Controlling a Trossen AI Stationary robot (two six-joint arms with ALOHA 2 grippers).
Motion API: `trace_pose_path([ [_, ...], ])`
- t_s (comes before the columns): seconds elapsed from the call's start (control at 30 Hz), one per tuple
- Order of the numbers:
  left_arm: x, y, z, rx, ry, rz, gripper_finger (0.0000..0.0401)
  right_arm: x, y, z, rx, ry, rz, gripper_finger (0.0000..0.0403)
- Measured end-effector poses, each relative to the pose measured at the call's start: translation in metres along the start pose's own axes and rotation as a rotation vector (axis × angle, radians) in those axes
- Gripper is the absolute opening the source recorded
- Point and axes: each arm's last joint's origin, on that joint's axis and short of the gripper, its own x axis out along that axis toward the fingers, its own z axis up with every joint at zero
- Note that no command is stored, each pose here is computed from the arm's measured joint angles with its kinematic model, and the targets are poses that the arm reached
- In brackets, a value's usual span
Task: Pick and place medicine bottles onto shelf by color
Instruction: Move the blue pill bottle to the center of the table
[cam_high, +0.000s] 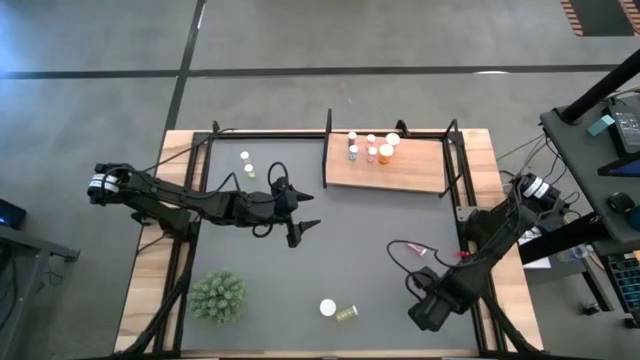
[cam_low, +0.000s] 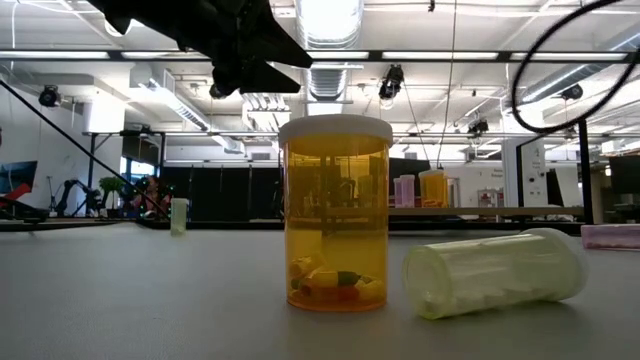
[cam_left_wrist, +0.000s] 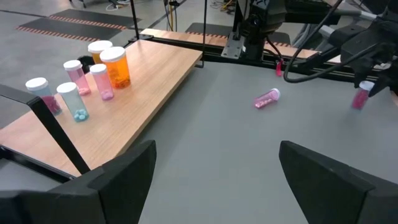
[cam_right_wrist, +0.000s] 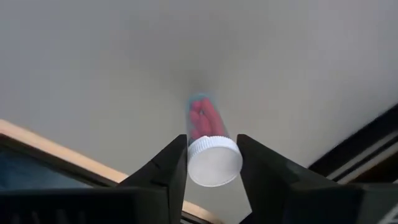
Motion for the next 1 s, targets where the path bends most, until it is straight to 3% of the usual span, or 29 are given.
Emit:
trace_pose_path([
  [0.2, 0.000, 0.000, 0.000, -0.012, 0.000, -0.001, 0.0325, -0.013, 0.007, 0.041, -0.114, -0.021, 0.023, 0.0124],
  [0.63, 0.000, 0.000, 0.000, -0.027, 0.000, -0.002, 0.0325, -0.054, -0.015, 0.178, -0.352, -0.196, 0.055, 0.0123],
  [1.0, 0.000, 0.000, 0.000, -0.024, 0.000, -0.001, 0.0325, -0.084, -0.042, 0.244, -0.465, -0.365, 0.113, 0.0123],
])
